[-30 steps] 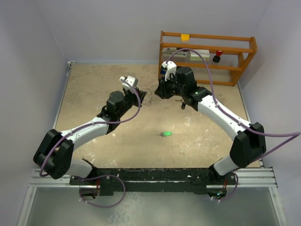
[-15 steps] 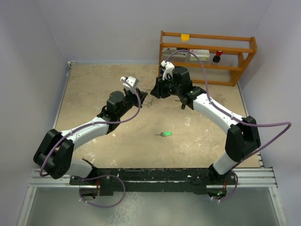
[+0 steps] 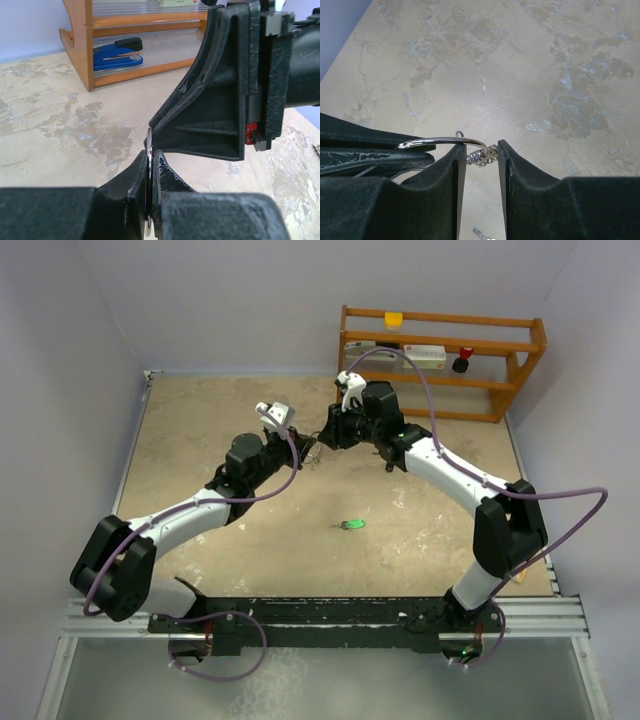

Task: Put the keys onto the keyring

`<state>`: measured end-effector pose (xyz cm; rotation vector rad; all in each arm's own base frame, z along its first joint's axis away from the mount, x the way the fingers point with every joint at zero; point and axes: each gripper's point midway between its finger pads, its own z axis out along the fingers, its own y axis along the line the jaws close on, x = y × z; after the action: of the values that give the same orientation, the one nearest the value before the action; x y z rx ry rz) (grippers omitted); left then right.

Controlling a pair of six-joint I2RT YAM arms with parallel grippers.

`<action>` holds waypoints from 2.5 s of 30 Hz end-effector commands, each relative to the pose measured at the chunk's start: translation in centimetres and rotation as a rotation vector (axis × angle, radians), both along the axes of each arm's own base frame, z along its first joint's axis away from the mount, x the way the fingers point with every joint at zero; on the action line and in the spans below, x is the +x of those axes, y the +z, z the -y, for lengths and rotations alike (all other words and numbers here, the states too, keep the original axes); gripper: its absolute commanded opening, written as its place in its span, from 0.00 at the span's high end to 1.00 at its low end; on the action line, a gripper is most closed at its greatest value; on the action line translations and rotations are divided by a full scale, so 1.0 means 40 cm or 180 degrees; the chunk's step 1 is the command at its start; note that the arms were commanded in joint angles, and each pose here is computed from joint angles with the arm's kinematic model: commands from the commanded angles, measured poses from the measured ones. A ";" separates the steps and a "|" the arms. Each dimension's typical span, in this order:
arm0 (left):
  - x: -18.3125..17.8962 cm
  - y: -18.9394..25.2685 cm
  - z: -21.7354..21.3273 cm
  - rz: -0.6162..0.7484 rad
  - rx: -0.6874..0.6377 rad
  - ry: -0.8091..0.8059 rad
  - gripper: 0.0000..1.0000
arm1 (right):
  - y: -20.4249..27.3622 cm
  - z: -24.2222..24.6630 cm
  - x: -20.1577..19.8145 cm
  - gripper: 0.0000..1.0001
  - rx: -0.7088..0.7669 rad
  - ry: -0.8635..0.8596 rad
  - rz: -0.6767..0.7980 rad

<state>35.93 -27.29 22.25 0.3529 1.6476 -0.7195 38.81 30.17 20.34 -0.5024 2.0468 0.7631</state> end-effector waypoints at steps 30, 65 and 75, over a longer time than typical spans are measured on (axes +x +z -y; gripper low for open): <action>-0.023 0.190 0.049 0.0237 -0.0592 -0.0330 1.00 | 0.099 -0.010 0.002 0.68 0.0262 0.0256 0.1078; 0.025 0.195 -0.030 0.0216 -0.0547 0.0296 0.67 | 0.130 0.014 -0.022 1.00 0.0337 0.0175 0.1186; -0.018 0.250 -0.158 0.0553 -0.0783 0.0839 0.41 | 0.140 0.018 -0.016 1.00 0.0319 0.0146 0.1181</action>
<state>35.62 -23.85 30.00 0.1200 1.5026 -0.7200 37.95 29.46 22.28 -0.6144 1.7411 0.7287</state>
